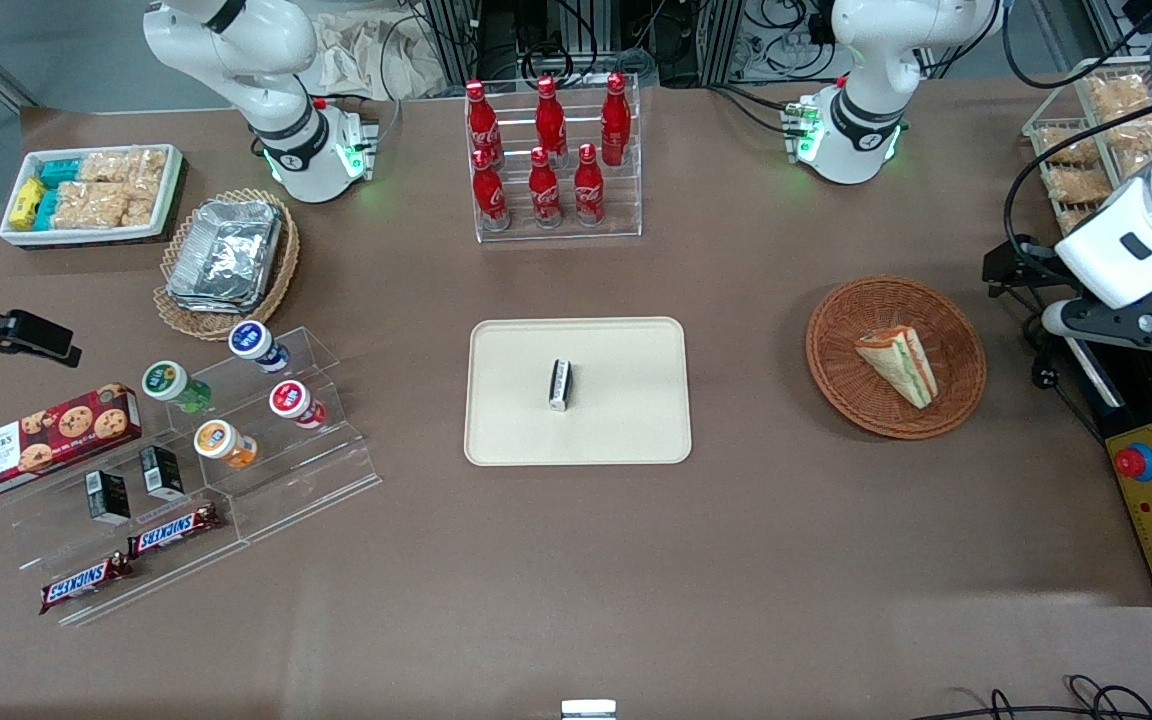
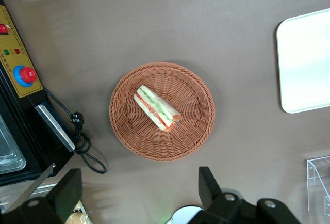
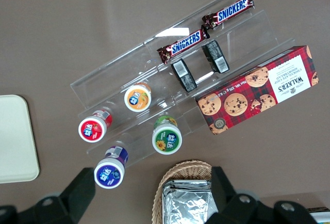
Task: Place sandwich from basket to tray
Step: 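Move the left gripper down over the wrapped sandwich in the wicker basket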
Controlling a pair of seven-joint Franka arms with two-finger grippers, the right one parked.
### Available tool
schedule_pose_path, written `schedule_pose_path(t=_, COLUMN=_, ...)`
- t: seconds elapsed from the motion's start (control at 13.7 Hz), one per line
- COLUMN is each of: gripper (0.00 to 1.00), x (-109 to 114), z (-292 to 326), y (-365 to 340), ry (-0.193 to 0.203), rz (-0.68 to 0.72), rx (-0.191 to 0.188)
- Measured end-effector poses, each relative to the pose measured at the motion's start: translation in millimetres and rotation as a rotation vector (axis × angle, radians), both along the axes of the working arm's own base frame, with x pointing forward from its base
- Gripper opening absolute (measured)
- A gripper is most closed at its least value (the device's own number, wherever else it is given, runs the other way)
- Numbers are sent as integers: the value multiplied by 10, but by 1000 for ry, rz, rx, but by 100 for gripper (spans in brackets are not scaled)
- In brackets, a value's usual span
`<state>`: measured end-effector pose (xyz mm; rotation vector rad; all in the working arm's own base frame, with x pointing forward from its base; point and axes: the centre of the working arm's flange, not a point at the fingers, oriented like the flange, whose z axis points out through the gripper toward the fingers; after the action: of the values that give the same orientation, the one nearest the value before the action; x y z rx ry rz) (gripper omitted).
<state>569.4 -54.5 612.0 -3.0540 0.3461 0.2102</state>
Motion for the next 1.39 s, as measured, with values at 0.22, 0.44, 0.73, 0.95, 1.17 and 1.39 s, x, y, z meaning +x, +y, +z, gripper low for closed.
schedule_pose_path(t=0.22, gripper=100, x=7, z=42, y=43, ry=-10, rz=16, rx=1)
schedule_pose_path(t=0.44, gripper=100, x=22, z=-102, y=39, ry=-3, rz=187, rx=22)
schedule_pose_path(t=0.73, gripper=100, x=-47, z=-771, y=55, ry=-64, rz=337, rx=32)
schedule_pose_path(t=0.95, gripper=100, x=-330, z=-1318, y=273, ry=-107, rz=514, rx=6)
schedule_pose_path(t=1.17, gripper=100, x=-559, z=-1843, y=329, ry=-126, rz=665, rx=1)
schedule_pose_path(t=1.39, gripper=100, x=-661, z=-2158, y=334, ry=-128, rz=775, rx=9)
